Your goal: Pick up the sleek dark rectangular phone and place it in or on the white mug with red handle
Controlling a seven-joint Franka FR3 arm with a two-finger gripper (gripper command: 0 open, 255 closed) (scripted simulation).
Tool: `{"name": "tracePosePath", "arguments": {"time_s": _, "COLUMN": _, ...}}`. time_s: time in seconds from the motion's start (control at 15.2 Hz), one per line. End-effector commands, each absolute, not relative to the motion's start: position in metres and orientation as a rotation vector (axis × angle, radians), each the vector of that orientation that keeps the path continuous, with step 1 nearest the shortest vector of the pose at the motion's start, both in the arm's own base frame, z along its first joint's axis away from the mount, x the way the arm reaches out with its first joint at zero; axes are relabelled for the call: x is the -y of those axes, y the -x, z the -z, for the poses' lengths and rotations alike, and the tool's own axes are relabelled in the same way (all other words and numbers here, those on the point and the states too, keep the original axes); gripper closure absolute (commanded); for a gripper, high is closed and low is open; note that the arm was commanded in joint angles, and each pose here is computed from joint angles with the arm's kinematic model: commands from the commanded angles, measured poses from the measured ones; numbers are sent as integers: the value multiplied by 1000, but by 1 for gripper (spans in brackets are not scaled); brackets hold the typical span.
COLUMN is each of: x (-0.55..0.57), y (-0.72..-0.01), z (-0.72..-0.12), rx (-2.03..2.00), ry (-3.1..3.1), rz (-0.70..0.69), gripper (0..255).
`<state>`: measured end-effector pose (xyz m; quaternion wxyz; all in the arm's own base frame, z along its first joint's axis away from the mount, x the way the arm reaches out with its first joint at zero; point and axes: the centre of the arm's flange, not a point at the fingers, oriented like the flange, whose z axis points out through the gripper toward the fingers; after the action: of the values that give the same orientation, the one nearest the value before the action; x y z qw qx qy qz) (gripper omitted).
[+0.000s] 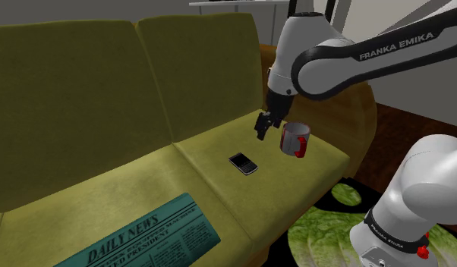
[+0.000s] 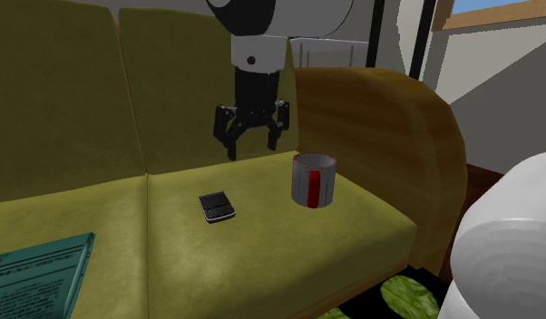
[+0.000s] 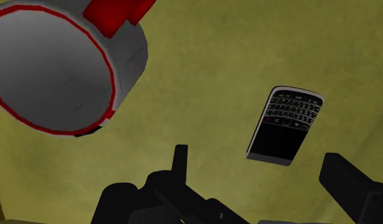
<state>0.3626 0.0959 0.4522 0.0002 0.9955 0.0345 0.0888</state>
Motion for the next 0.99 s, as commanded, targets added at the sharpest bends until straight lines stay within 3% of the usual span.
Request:
{"name": "tracePosePath", "arguments": {"time_s": 0.0, "x": -112, "y": -369, "z": -432, "rx": -105, "ry": -3127, "rz": -299, "gripper": 0}}
{"name": "tracePosePath", "arguments": {"time_s": 0.92, "x": -168, "y": -400, "z": -330, "rx": -98, "ry": -3126, "rz": -346, "gripper": 0}}
